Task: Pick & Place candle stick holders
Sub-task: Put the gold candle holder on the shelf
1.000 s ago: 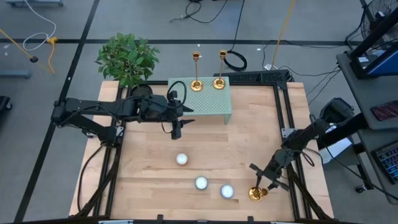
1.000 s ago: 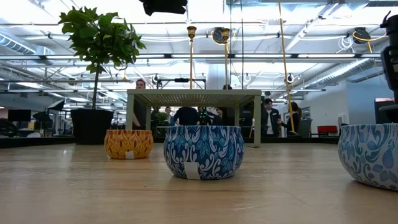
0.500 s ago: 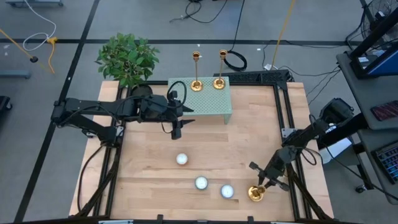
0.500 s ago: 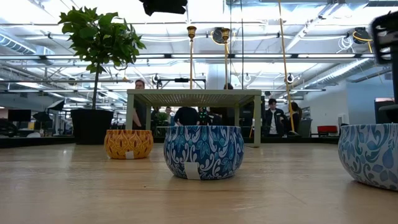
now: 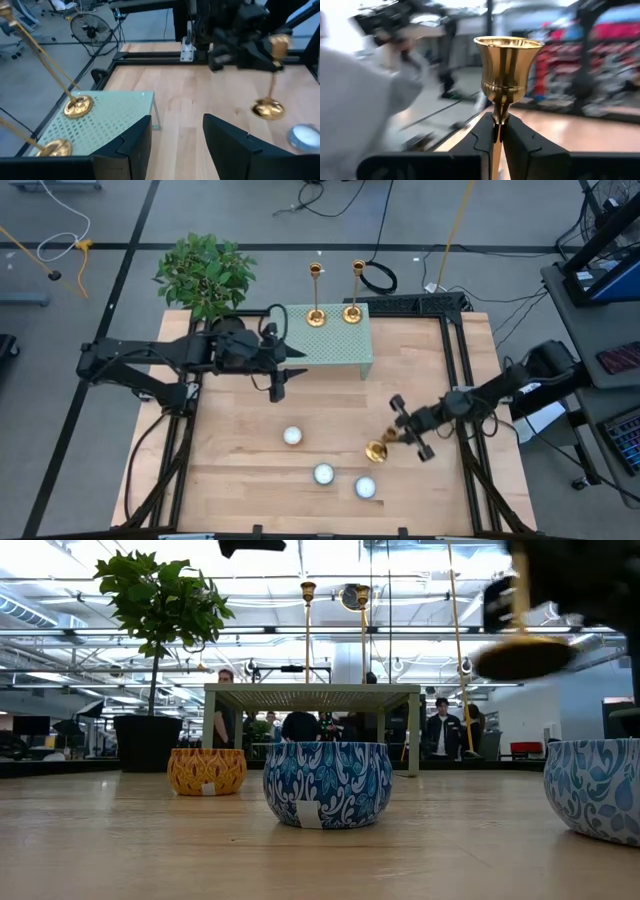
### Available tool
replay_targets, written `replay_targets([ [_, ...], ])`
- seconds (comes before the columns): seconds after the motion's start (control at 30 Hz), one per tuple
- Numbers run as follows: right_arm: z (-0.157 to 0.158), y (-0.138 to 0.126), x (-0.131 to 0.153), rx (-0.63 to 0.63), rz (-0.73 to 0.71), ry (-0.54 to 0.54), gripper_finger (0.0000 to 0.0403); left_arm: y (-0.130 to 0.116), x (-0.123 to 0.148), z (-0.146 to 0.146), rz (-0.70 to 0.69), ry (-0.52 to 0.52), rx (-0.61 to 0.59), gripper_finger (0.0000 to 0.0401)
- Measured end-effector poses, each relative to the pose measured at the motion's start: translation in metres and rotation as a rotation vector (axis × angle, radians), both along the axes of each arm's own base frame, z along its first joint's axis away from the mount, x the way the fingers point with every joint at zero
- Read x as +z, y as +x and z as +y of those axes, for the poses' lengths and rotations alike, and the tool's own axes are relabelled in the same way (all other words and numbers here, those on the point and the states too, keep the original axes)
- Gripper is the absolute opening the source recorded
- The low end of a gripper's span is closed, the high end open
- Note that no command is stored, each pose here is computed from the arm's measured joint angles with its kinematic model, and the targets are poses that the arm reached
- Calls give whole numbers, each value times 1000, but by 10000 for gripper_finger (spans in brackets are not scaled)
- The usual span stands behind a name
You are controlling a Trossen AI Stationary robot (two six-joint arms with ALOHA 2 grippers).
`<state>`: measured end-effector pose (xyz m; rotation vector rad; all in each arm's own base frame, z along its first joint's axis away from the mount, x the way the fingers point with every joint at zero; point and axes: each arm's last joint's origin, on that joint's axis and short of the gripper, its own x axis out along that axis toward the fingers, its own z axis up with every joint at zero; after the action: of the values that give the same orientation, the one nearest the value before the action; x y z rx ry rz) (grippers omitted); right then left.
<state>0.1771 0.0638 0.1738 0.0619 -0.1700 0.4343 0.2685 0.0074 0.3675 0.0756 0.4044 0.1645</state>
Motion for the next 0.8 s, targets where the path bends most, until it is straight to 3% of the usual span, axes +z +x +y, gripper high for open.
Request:
replay_targets([
  [0.17, -18, 21, 24, -154, -80, 3, 19, -13, -1, 0, 56, -6, 0, 182],
  [0.3, -32, 43, 38, -238, -23, -26, 19, -8, -26, -1, 65, -68, 19, 182],
  [0.57, -48, 68, 59, -307, 66, -87, 19, 11, -87, -15, -251, -71, -91, 182],
  [0.8, -53, 68, 60, -289, 59, -87, 19, 27, -136, -22, -381, -128, -132, 182],
])
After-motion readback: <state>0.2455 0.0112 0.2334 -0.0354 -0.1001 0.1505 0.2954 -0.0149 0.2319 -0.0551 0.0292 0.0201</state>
